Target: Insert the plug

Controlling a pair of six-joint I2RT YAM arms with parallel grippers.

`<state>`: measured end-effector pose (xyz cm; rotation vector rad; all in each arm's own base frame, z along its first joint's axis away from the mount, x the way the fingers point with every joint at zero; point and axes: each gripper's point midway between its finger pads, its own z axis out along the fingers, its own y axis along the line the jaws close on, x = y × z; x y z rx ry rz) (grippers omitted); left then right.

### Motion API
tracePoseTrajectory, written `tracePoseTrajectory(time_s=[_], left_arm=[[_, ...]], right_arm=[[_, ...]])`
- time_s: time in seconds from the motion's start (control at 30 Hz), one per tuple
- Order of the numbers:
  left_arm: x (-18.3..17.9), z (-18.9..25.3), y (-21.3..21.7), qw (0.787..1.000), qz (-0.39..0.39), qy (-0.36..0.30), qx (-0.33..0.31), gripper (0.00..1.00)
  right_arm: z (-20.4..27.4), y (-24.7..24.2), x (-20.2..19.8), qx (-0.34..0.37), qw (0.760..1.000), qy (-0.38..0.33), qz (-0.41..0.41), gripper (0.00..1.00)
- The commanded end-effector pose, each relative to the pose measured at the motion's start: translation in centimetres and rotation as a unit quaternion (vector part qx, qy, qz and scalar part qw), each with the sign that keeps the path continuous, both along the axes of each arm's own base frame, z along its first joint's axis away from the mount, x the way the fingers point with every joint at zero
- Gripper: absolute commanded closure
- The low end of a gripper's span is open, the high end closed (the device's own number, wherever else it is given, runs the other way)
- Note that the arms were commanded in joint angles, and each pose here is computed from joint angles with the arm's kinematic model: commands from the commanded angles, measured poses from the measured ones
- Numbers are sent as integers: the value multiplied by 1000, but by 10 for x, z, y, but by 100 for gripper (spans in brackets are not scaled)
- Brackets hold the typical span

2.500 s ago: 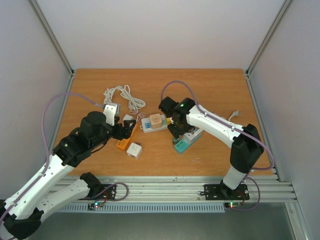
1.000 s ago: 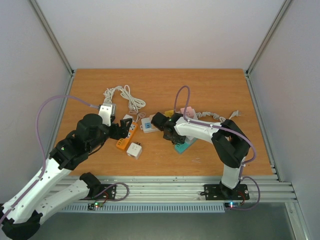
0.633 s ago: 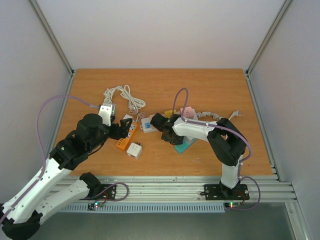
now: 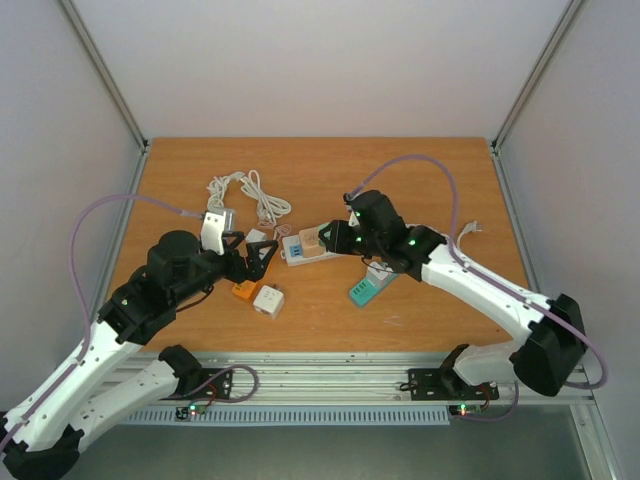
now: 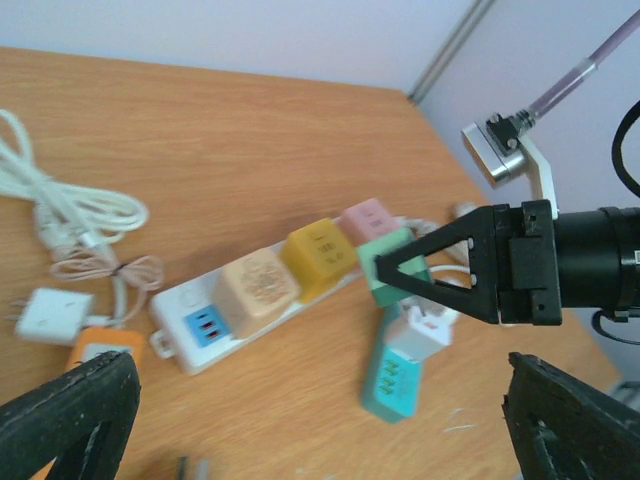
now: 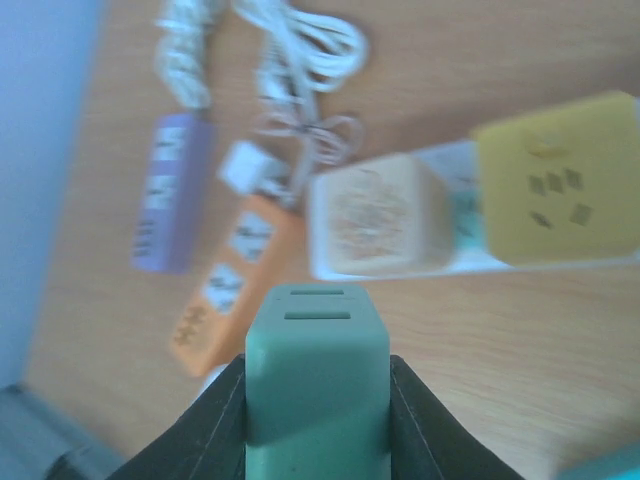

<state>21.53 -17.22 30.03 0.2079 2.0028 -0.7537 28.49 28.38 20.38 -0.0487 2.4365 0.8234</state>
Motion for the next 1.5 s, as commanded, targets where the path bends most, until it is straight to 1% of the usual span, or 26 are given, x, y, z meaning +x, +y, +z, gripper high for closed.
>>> tracePoseTrajectory(time_s=[0.0,0.07,0.17,0.27,0.37,0.43,0.63,0.73,0.87,1.0,1.1,1.23,1.37,1.47], left_arm=[[-13,45,-25,991,-72,-52,-102,1],[-17,58,-32,985,-88,-55,-141,1],[-22,79,-42,970,-117,-62,-206,1],[-26,101,-51,949,-148,-69,-269,6],[-24,109,-57,937,-157,-53,-306,12],[-23,113,-59,933,-159,-47,-319,17],[-29,130,-62,912,-183,-39,-364,37],[-34,138,-63,901,-199,-36,-383,44],[-35,141,-65,894,-207,-28,-396,50],[-35,142,-68,891,-213,-22,-401,53],[-35,144,-69,888,-219,-22,-403,59],[-33,140,-74,888,-224,-10,-402,65],[-33,138,-78,888,-233,-3,-397,78],[-31,133,-80,894,-230,-4,-385,87]], right_arm=[[72,30,-24,113,984,-76,119,81],[102,37,-36,155,971,-97,152,81],[142,43,-50,207,952,-122,191,80],[176,48,-62,247,933,-134,224,79],[203,53,-72,284,914,-140,252,79],[217,54,-78,303,903,-146,265,79],[239,54,-86,332,888,-151,280,79],[248,55,-90,350,877,-154,291,78],[253,55,-93,361,871,-150,297,79],[257,55,-96,369,866,-150,303,79],[256,55,-96,370,866,-147,303,78],[253,57,-94,370,867,-140,302,78],[249,57,-92,369,872,-131,295,73],[246,55,-89,362,880,-126,280,65]])
